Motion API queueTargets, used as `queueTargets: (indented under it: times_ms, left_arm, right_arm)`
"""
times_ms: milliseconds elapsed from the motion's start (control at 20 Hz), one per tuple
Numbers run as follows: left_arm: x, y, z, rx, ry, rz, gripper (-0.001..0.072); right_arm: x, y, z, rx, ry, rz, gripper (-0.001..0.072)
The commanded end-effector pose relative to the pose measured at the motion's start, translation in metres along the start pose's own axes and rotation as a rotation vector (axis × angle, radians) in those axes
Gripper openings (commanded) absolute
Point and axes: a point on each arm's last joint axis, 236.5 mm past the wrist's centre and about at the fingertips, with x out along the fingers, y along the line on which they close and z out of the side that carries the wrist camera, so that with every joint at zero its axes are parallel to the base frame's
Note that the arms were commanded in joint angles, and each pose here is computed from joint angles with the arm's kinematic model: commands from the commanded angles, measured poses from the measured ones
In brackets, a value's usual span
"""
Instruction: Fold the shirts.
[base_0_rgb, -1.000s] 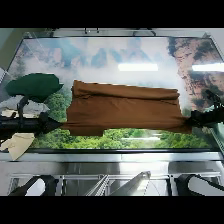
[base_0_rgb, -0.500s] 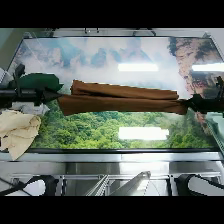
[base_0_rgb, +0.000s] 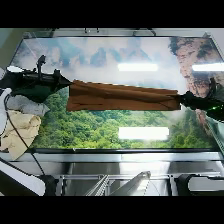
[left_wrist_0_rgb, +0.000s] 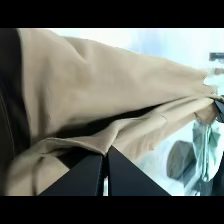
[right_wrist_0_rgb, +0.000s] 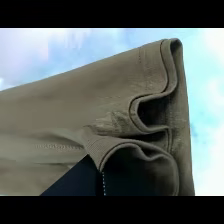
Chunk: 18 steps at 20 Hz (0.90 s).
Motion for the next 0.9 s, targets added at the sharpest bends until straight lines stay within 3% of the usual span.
queueTargets:
  times_ms: [0,50,100,150,200,250,300,400,450,500,550,850]
  left_arm:
    - [0.026,0.011,0.006,0.008,0.057,-0.023,0.0035]
    - [0.026,0.011,0.01,0.018,0.057,-0.026,0.0056]
    - [0.025,0.008,0.014,0.033,0.057,-0.03,0.0248]
    - [0.022,0.003,0.017,0.051,0.056,-0.034,0.0329]
    - [0.016,-0.001,0.02,0.067,0.057,-0.04,0.0338]
    - [0.007,-0.007,0.022,0.086,0.062,-0.049,0.0338]
    - [-0.003,-0.014,0.025,0.09,0.063,-0.055,0.0338]
    - [-0.029,-0.027,0.034,0.084,0.057,-0.062,0.0337]
    - [-0.043,-0.033,0.038,0.082,0.053,-0.063,0.0337]
    - [-0.056,-0.039,0.04,0.08,0.052,-0.064,0.0337]
    - [-0.067,-0.043,0.04,0.078,0.052,-0.066,0.0338]
    - [-0.074,-0.064,0.011,0.073,0.089,-0.08,0.0337]
  right_arm:
    - [0.011,-0.004,-0.009,-0.052,0.028,0.001,0.0015]
    - [0.01,-0.004,-0.009,-0.056,0.029,0.001,0.0015]
    - [0.01,-0.004,-0.009,-0.062,0.033,-0.001,0.0016]
    - [0.01,-0.005,-0.01,-0.075,0.041,-0.007,0.0016]
    - [0.009,-0.005,-0.011,-0.088,0.05,-0.009,0.0054]
    - [0.008,-0.005,-0.012,-0.111,0.064,-0.011,0.0241]
    - [0.005,-0.005,-0.013,-0.139,0.091,-0.016,0.0376]
    - [-0.009,-0.019,-0.009,-0.153,0.17,-0.1,0.0388]
    - [-0.02,-0.03,-0.003,-0.171,0.21,-0.172,0.0449]
    - [-0.03,-0.042,0.004,-0.172,0.231,-0.244,0.0621]
    - [-0.038,-0.051,0.01,-0.166,0.241,-0.305,0.068]
    - [-0.011,-0.038,0.001,-0.117,0.26,-0.232,0.068]
